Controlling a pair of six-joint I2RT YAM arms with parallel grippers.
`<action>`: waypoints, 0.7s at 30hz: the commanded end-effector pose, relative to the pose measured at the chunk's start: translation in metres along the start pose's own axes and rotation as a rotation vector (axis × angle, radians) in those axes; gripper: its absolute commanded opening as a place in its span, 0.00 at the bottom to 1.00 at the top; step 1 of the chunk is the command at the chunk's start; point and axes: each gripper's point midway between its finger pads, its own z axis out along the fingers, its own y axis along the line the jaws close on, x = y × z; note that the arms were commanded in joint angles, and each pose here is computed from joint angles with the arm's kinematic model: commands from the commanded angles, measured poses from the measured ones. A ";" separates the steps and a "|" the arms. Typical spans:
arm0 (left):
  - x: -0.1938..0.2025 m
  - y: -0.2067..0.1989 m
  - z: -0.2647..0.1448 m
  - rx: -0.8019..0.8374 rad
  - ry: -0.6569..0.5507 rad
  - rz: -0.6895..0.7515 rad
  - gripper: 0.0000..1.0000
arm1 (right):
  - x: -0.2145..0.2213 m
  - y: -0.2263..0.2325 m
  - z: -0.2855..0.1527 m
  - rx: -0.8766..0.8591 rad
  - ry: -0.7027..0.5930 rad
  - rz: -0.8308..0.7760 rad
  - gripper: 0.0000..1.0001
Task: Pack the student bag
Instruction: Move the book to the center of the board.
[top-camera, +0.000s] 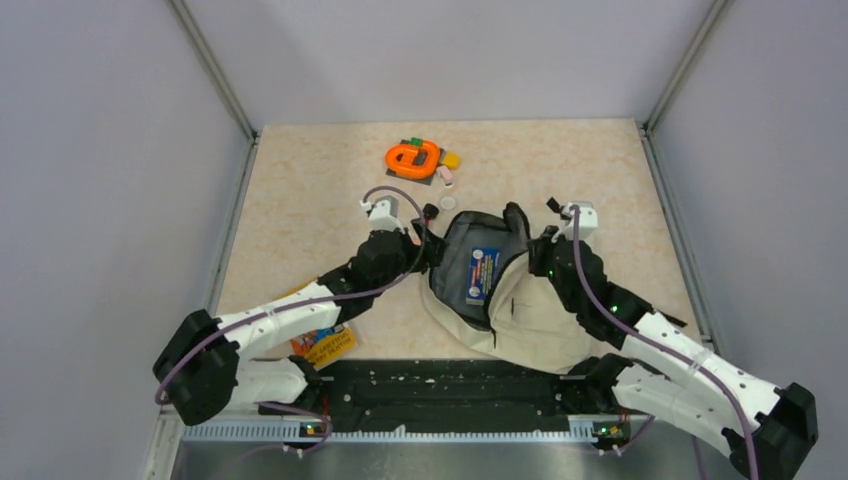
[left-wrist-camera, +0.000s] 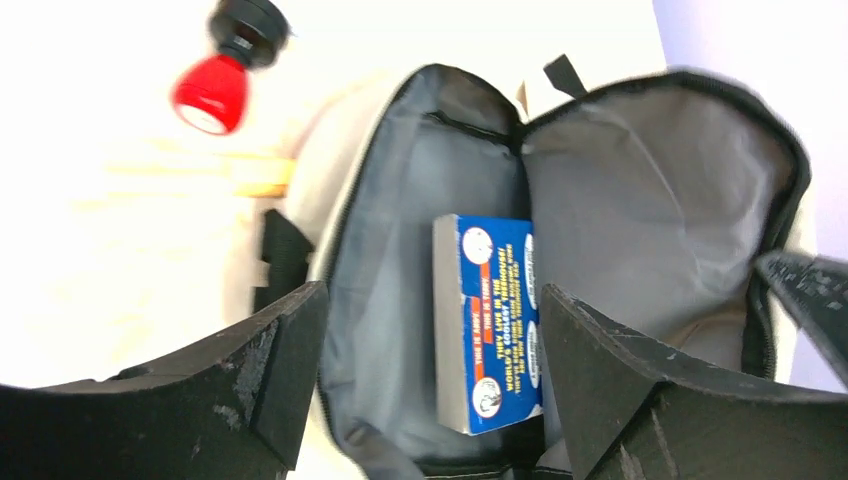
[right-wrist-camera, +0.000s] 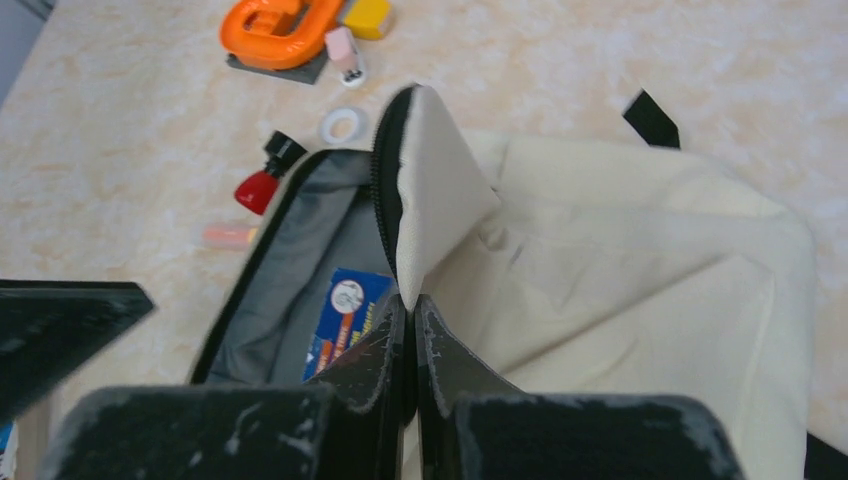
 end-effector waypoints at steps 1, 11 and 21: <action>-0.010 0.022 -0.017 -0.029 0.045 0.085 0.82 | 0.031 -0.033 -0.008 0.131 0.039 0.080 0.09; -0.049 0.105 -0.051 -0.258 0.055 0.018 0.84 | 0.052 -0.036 -0.017 0.116 0.109 0.111 0.51; -0.074 0.199 -0.138 -0.658 -0.166 -0.108 0.98 | -0.017 0.014 -0.042 -0.154 0.019 0.045 0.90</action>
